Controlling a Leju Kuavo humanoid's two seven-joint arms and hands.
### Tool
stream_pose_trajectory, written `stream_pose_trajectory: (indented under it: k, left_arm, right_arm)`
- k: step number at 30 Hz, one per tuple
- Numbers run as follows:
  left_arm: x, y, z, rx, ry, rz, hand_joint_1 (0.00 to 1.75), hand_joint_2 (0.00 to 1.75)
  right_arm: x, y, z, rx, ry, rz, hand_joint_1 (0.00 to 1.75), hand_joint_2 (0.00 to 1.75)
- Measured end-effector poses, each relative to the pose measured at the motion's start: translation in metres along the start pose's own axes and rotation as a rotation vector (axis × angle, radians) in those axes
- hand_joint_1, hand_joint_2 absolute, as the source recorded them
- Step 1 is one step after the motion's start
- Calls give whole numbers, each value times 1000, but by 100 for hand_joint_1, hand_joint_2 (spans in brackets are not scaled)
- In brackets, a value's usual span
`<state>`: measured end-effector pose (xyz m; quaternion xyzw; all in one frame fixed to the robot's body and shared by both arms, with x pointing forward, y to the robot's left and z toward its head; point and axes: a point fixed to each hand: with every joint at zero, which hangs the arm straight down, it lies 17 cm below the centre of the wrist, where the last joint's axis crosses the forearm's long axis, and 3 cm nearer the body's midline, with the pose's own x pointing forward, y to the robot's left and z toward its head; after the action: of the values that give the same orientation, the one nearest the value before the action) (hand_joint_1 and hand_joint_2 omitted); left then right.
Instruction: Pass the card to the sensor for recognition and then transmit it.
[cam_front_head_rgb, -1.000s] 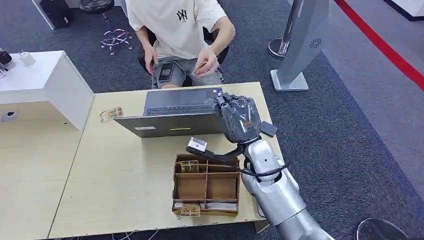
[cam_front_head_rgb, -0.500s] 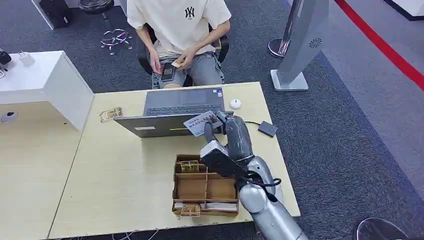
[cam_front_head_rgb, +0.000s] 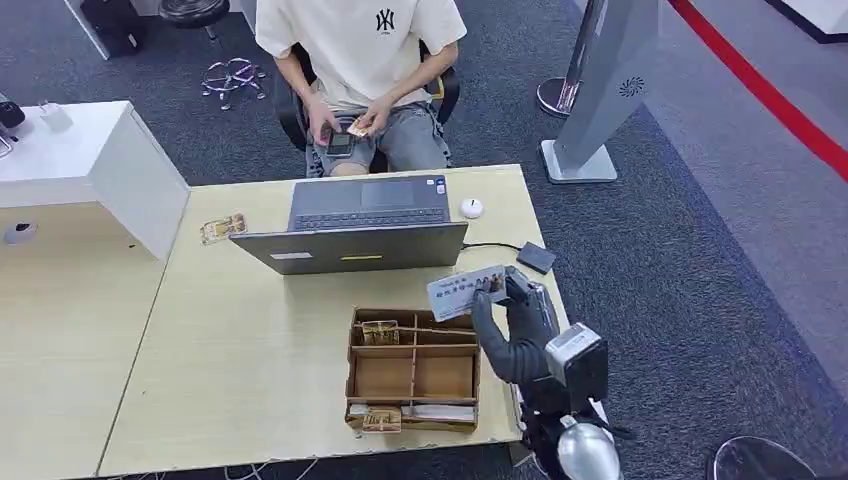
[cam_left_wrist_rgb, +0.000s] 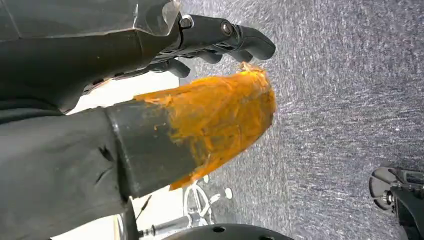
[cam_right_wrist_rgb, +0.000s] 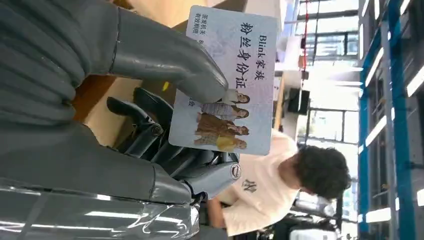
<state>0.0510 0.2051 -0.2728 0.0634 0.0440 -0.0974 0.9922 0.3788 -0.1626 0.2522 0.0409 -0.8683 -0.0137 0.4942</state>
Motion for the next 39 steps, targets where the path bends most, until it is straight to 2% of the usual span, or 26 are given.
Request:
stream_pose_trajectory:
  k: [17,28,39]
  left_arm:
    - [-4,3,-2,-3,18,43,0,0]
    - [-6,10,-3,7,20,29,0,0]
    - [-9,16,-5,9,26,29,0,0]
  right_arm:
    - [-42,-94,44,-164,158,146,175,175]
    - [-94,-125,73,-175,316,314,175,175]
    - [-128,-155,106,-194,452,315,175,175]
